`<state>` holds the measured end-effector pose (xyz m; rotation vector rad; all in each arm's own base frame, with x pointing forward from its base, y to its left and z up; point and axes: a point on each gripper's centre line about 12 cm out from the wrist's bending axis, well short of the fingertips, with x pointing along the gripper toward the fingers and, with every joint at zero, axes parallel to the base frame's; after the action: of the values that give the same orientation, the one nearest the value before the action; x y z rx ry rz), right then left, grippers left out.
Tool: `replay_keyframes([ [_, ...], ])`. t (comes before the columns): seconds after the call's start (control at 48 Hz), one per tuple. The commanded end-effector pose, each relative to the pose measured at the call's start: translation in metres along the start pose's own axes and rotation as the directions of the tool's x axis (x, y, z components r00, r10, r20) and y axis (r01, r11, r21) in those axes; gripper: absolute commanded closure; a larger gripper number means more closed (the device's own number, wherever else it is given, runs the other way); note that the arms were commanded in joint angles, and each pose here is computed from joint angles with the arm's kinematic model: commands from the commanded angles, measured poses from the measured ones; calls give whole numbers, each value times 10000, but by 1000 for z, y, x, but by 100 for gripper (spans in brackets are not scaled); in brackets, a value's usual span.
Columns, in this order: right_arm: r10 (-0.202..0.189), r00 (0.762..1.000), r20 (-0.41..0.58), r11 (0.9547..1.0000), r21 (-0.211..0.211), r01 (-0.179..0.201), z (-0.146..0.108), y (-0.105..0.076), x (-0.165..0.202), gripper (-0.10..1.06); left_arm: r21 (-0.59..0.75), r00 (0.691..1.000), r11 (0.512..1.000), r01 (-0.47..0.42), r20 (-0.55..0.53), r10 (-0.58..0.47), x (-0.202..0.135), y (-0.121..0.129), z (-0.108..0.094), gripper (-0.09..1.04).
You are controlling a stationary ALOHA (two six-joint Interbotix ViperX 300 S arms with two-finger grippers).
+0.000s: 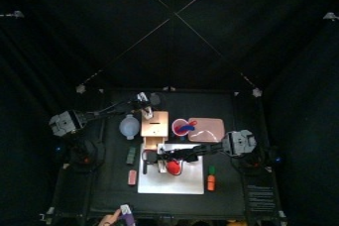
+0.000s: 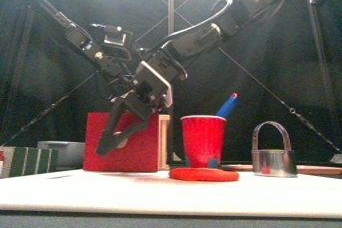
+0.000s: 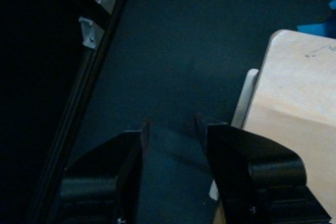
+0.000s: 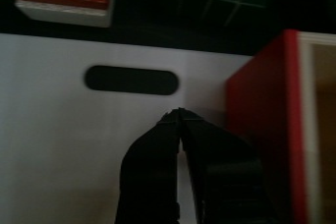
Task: Get the cutter from the drawer then cut the dough then place the extra dough in the bowl
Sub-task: Cut the dough
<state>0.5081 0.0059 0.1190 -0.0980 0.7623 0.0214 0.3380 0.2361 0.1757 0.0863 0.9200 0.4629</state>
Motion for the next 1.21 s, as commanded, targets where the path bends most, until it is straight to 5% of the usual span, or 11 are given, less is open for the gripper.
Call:
replay_keyframes([
  [0.021, -379, 9982, 462, 9990, -214, 389, 17, -21, -9, 84, -2, 9997, 10000, -64, 252, 64, -3, 2, 8, 14],
  [0.354, -1191, 9914, 546, 9910, -545, 1220, 25, -66, -12, 84, 6, 9995, 10000, -49, 307, 48, -1, 1, 10, 14],
  [0.708, -1592, 9856, 566, 9847, -623, 1627, 29, -87, -15, 84, -73, 9992, 10000, -33, 401, 36, 0, 1, 9, 14],
  [0.917, -1502, 9852, 821, 9860, -609, 1554, 40, -80, -22, 84, -121, 9981, 9999, -82, 606, 89, -2, 2, 12, 14],
  [1.104, -875, 9871, 1340, 9911, -885, 998, 61, -37, -41, 84, -279, 9941, 9993, -263, 1043, 291, -9, 10, 19, 14],
  [1.208, -483, 9852, 1645, 9960, -664, 599, 71, -16, -58, 84, -568, 9869, 9973, -469, 1513, 551, -18, 21, 25, 14],
])
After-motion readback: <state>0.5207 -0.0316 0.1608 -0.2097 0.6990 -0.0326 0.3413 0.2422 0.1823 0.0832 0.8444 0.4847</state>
